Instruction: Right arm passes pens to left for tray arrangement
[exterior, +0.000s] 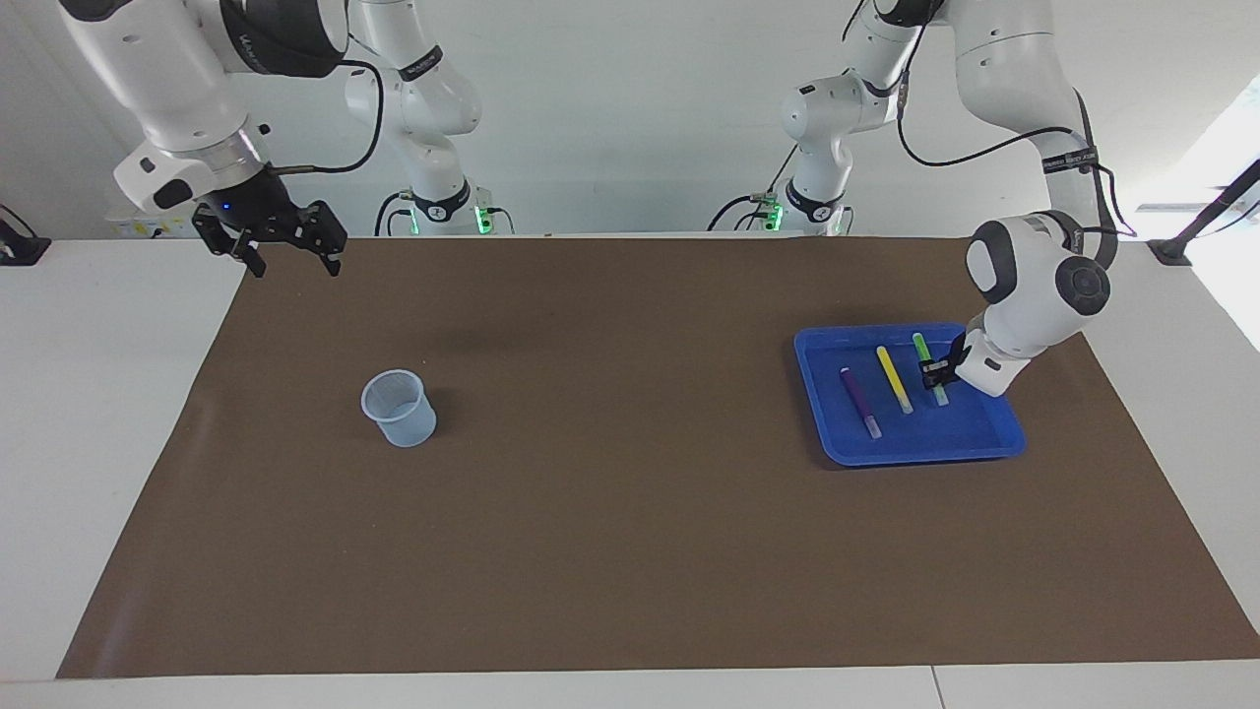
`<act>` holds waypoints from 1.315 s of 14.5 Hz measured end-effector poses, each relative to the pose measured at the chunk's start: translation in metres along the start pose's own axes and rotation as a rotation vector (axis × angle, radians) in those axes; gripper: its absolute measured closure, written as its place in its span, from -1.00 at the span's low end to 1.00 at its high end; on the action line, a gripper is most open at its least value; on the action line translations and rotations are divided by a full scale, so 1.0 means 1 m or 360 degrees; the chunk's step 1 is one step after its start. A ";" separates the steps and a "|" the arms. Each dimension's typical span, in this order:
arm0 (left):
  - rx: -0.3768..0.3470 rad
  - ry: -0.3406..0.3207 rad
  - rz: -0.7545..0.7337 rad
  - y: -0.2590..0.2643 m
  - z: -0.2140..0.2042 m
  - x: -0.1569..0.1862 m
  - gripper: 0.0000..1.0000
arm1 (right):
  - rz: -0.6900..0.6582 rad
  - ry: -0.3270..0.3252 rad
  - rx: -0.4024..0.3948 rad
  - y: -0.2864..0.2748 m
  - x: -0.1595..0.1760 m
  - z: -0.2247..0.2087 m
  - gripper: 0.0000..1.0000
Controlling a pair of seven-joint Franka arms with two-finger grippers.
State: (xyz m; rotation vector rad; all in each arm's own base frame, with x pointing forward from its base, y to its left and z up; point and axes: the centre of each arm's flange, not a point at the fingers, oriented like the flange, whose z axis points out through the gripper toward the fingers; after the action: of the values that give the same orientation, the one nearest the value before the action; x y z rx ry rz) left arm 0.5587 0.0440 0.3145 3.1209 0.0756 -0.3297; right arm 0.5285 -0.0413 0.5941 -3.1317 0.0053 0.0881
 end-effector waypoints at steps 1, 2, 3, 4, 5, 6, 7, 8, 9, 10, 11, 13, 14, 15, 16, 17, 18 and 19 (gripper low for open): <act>0.0000 0.0000 0.0003 0.000 0.000 0.000 0.63 | -0.0018 -0.0018 -0.0012 -0.005 0.002 0.001 -1.00; 0.0000 0.0000 0.0005 0.000 0.000 0.000 0.51 | -0.0048 -0.0036 -0.0033 -0.013 0.003 -0.003 -1.00; 0.0000 0.0000 0.0008 0.000 0.000 0.000 0.32 | -0.0074 -0.0051 -0.0050 -0.021 0.002 -0.011 -1.00; 0.0001 0.0001 0.0010 0.000 -0.001 0.000 0.07 | -0.0093 -0.0063 -0.0058 -0.028 0.000 -0.019 -1.00; 0.0001 0.0001 0.0012 0.000 -0.002 0.001 -0.14 | -0.0103 -0.0065 -0.0059 -0.032 -0.003 -0.027 -1.00; 0.0001 -0.0002 0.0015 0.001 -0.004 0.001 -0.35 | -0.0110 -0.0064 -0.0060 -0.034 -0.005 -0.032 -1.00; 0.0002 -0.0004 0.0021 0.002 -0.009 0.002 -0.56 | -0.0108 -0.0065 -0.0059 -0.033 -0.006 -0.034 -1.00; 0.0004 -0.0007 0.0028 0.004 -0.016 0.004 -0.77 | -0.0099 -0.0067 -0.0057 -0.030 -0.006 -0.034 -1.00; 0.0007 -0.0017 0.0037 0.008 -0.027 0.006 -0.99 | -0.0087 -0.0068 -0.0055 -0.026 -0.006 -0.034 -1.00; 0.0010 -0.0026 0.0052 0.013 -0.041 0.007 -1.00 | -0.0077 -0.0070 -0.0054 -0.023 -0.006 -0.033 -1.00; 0.0017 -0.0034 0.0075 0.022 -0.058 0.009 -1.00 | -0.0069 -0.0071 -0.0052 -0.019 -0.006 -0.033 -1.00; 0.0033 -0.0026 0.0123 0.046 -0.097 0.007 -1.00 | -0.0045 -0.0071 -0.0048 -0.011 -0.007 -0.032 -1.00; 0.0033 -0.0008 0.0135 0.056 -0.116 0.004 -1.00 | -0.0035 -0.0060 -0.0047 -0.006 -0.006 -0.030 -1.00; 0.0032 0.0012 0.0138 0.066 -0.134 -0.001 -1.00 | -0.0029 -0.0038 -0.0047 -0.001 -0.004 -0.026 -1.00; 0.0034 0.0036 0.0120 0.077 -0.152 -0.009 -1.00 | -0.0028 -0.0036 -0.0045 0.003 -0.003 -0.020 -1.00; 0.0039 0.0065 0.0088 0.088 -0.168 -0.017 -1.00 | -0.0031 -0.0045 -0.0044 0.004 -0.003 -0.018 -1.00; 0.0046 0.0090 0.0060 0.100 -0.183 -0.027 -1.00 | -0.0036 -0.0042 -0.0044 0.004 -0.004 -0.019 -1.00; 0.0055 0.0108 0.0050 0.109 -0.199 -0.040 -1.00 | -0.0038 -0.0037 -0.0044 0.004 -0.004 -0.020 -1.00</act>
State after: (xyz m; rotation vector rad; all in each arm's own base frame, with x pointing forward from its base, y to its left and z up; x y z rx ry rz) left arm 0.5663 -0.0650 0.5172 3.1635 0.0209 -0.2273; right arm 0.5256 -0.0453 0.6146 -3.1574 -0.0339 0.1259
